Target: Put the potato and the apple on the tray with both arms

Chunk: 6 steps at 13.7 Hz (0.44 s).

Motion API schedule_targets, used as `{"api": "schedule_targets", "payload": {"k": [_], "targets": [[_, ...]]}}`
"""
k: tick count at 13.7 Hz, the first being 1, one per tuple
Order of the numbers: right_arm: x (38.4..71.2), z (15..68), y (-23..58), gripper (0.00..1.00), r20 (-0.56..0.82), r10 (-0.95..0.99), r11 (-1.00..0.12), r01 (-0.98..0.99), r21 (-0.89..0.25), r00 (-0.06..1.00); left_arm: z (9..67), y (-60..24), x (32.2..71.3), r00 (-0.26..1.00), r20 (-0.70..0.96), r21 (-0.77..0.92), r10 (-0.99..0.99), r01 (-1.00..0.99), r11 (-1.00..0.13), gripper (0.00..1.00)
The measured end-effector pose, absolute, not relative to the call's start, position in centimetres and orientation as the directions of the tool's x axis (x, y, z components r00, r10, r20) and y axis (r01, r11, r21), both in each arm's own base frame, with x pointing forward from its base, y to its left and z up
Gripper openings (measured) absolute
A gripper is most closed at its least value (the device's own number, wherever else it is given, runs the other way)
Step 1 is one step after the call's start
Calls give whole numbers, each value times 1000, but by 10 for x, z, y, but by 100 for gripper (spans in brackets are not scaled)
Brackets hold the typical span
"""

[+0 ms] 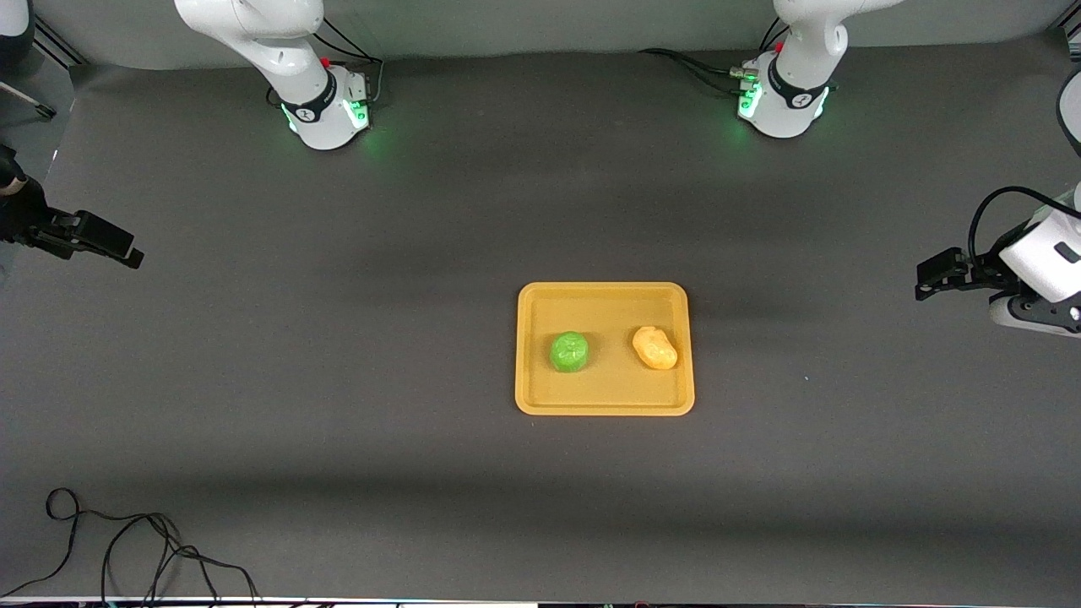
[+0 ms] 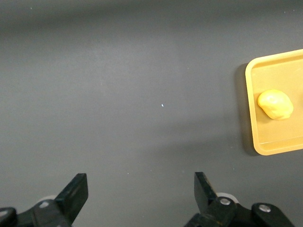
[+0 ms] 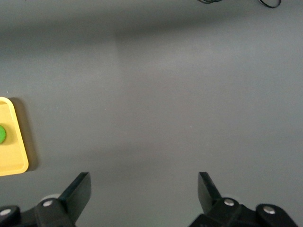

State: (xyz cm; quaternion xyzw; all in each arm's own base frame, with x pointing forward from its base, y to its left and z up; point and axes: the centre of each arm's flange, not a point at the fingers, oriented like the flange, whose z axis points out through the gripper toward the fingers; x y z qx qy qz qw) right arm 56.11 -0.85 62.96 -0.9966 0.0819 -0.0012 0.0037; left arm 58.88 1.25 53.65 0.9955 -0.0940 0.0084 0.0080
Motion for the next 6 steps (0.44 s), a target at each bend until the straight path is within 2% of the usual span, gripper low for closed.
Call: {"api": "schedule_targets", "payload": {"k": [6], "targets": [[571,592,0,100,16,-119,-993,-119,-10,993,584,15,572,983,9,7,-182,-182,-983,100]]}}
